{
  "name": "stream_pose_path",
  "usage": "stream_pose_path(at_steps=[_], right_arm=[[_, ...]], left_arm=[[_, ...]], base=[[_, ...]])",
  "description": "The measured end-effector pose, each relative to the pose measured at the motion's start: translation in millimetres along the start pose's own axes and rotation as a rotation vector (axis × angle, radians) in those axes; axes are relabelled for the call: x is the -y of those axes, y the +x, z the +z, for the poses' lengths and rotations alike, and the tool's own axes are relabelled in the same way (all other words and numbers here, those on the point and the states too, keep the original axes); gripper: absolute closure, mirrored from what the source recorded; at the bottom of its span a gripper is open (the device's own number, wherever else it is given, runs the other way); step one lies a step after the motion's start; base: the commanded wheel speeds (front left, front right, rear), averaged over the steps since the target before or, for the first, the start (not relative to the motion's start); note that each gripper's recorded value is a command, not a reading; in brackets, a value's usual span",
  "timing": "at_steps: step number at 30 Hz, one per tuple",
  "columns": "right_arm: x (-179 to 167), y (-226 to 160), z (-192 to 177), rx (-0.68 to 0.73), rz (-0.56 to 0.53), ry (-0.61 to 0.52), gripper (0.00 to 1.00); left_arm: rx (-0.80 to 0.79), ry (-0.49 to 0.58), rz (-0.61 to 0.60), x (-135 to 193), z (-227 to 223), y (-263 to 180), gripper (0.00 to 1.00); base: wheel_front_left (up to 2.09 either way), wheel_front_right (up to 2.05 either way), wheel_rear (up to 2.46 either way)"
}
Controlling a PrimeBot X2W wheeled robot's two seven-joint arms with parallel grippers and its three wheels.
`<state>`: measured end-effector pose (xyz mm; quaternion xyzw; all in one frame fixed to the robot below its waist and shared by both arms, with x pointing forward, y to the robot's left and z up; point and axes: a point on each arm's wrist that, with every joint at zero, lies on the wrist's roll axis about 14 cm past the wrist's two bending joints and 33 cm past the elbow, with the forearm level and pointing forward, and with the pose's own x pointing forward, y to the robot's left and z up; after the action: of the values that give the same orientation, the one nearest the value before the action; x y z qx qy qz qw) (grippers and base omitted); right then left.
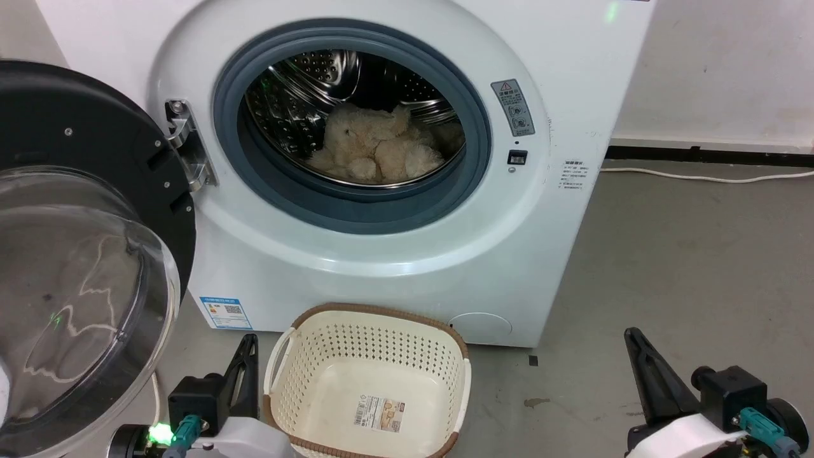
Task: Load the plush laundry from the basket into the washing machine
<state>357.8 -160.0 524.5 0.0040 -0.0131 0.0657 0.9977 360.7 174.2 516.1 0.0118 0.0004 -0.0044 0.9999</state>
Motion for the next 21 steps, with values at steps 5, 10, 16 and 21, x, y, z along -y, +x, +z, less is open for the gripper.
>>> stream_pose_path(at_steps=[5, 10, 16, 21], right_arm=[[0.1, 1.2, -1.6, -0.012, 0.0, -0.01, 1.0], [0.4, 2.5, -2.5, -0.021, 0.0, -0.02, 1.0], [0.6, 6.2, -0.5, -0.022, 0.001, -0.03, 1.0], [0.9, 7.4, -1.7, -0.033, 0.001, -0.04, 1.0]], left_arm=[[-0.003, 0.006, 0.003, -1.0, 0.6, 1.3, 1.0], [-0.007, 0.007, 0.007, -1.9, 1.5, 2.7, 1.0], [-0.006, 0.012, 0.003, -1.7, 4.3, 5.8, 1.0], [-0.013, 0.013, 0.005, -2.2, 3.8, 6.5, 1.0]], base=[[0.0, 0.0, 0.0], [0.0, 0.0, 0.0], [0.0, 0.0, 0.0], [0.0, 0.0, 0.0]])
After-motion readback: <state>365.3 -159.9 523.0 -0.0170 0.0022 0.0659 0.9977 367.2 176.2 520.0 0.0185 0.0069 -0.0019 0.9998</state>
